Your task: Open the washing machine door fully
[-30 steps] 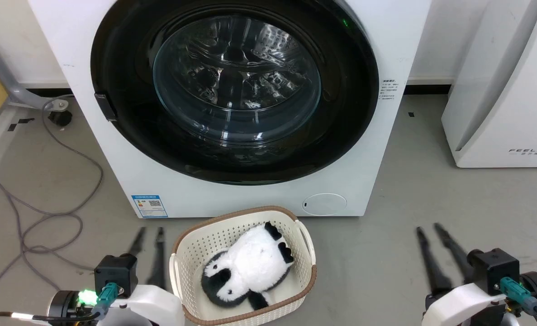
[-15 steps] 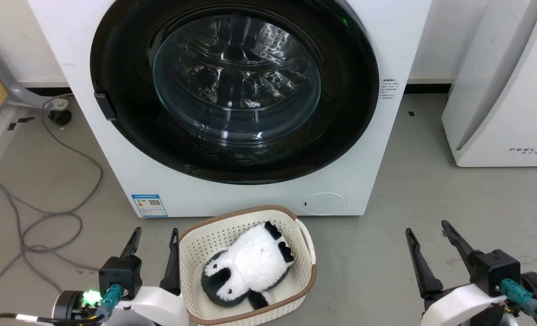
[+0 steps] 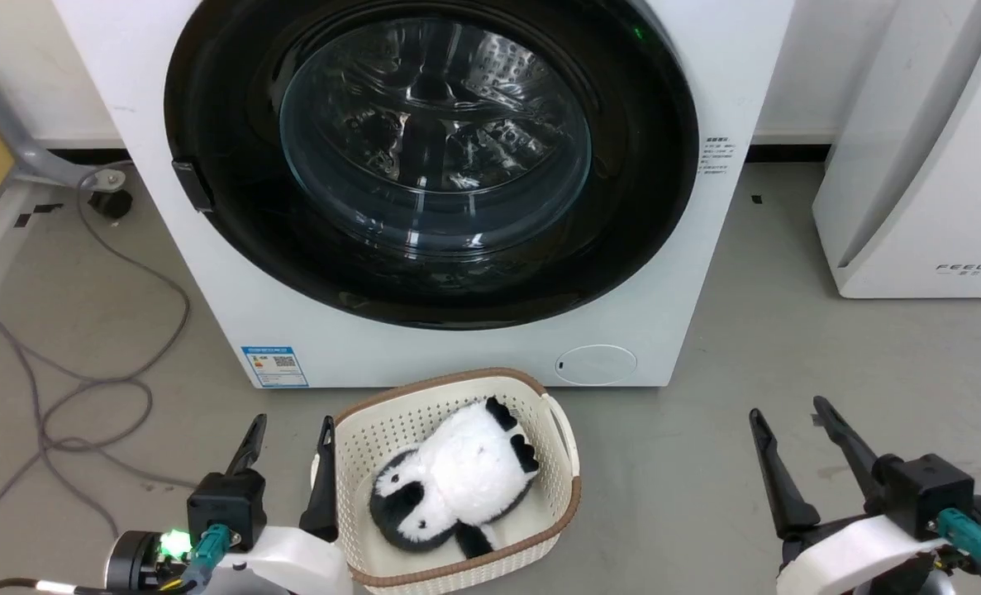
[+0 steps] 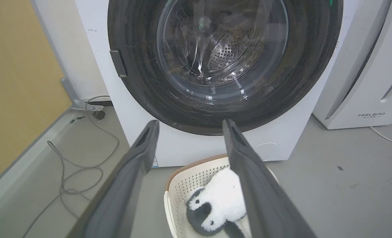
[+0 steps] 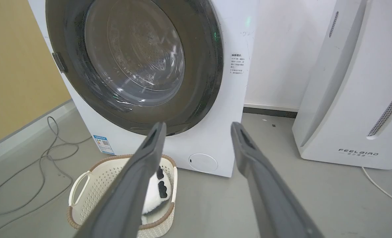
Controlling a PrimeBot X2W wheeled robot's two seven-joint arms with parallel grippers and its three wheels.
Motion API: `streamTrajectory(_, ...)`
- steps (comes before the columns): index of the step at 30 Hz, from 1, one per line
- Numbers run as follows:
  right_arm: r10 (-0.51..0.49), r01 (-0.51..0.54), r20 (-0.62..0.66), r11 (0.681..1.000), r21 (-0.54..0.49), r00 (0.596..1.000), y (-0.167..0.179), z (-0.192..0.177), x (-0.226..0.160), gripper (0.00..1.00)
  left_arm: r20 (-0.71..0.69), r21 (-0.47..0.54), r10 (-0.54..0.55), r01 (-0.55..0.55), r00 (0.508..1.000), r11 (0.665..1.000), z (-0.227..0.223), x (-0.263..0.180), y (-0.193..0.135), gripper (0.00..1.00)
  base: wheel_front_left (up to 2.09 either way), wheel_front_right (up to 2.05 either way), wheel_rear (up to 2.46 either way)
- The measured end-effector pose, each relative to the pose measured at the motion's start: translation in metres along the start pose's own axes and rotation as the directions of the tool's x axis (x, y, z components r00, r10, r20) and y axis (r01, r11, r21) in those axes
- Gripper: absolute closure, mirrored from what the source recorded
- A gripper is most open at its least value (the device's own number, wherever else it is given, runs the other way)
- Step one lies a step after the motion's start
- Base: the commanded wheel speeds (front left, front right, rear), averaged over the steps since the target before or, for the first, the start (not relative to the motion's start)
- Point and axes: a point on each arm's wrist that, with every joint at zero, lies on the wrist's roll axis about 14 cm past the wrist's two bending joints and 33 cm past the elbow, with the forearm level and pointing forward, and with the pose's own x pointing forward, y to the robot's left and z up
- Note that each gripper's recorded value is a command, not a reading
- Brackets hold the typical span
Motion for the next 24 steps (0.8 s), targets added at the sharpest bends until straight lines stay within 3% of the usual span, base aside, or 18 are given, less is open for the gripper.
streamTrajectory(24, 0.001, -0.018, 0.121, 0.991, 0.136, 0.993, -0.02, 0.041, 0.051, 0.0, 0.005, -0.024, 0.021, -0.021, 1.0, 0.999, -0.008, 0.008, 0.003, 0.0, 0.0, 0.0, 0.0)
